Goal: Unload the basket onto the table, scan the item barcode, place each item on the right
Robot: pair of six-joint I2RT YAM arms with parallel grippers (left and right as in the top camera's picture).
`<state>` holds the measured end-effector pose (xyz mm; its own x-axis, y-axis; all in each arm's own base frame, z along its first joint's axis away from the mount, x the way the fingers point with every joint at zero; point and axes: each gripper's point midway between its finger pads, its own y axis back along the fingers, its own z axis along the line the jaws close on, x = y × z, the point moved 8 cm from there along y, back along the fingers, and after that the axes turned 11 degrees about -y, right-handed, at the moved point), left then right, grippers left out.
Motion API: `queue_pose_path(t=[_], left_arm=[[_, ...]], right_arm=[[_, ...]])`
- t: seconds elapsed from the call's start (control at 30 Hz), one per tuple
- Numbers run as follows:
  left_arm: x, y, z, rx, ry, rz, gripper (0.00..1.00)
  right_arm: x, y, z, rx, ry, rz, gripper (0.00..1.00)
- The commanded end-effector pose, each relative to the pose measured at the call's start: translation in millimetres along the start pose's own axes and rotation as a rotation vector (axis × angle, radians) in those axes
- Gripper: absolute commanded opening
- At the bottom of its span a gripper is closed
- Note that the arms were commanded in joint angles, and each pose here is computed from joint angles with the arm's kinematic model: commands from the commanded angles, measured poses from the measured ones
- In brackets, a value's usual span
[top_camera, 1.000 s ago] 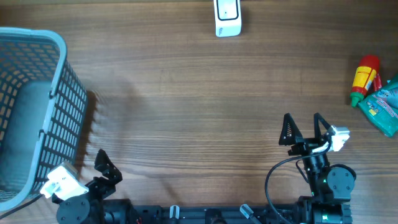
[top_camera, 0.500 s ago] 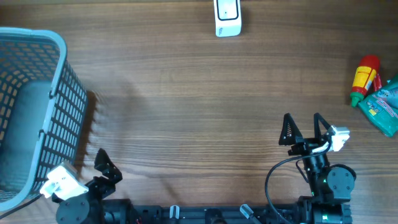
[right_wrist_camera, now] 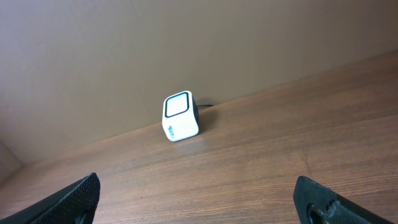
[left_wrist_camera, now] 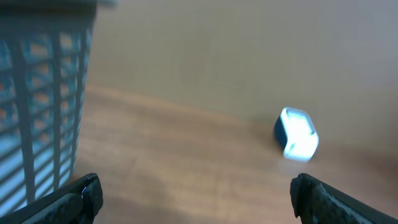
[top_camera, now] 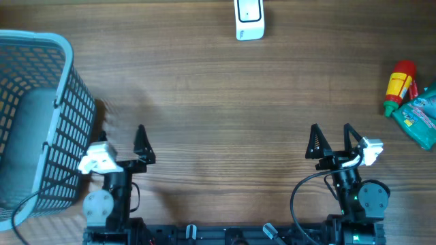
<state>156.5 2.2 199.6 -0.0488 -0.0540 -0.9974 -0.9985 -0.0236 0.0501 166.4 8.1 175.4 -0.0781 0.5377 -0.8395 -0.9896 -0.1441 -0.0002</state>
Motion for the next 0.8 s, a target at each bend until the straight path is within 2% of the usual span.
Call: queue_pose_path(t=[0.0,0.2,0.37,0.43,0.77], left_arm=[[29.8,-5.7,-1.7,0.032,-0.132,0.079,1.00],[34.2,-7.3,-1.6,0.033,-0.130,0.079,1.00],[28.8,-11.4,-1.9,0.031,-0.129,-0.020,1.00],[37.0,-11.5,-1.6,0.032,-0.130,0.026,1.00],[36.5,-11.6,-2.0,0.038,-0.119,0.023,1.00]], right_arm=[[-1.3,0.3,0.4,0.002,-0.011,-0.013,1.00],[-1.3,0.3,0.4,0.002,-0.011,-0.013,1.00],[-1.3,0.3,0.4,0.002,-0.011,-0.013,1.00],[-1.3,0.3,0.4,0.002,-0.011,-0.013,1.00],[-1.2,0.3,0.4,0.002,-0.011,-0.012,1.00]])
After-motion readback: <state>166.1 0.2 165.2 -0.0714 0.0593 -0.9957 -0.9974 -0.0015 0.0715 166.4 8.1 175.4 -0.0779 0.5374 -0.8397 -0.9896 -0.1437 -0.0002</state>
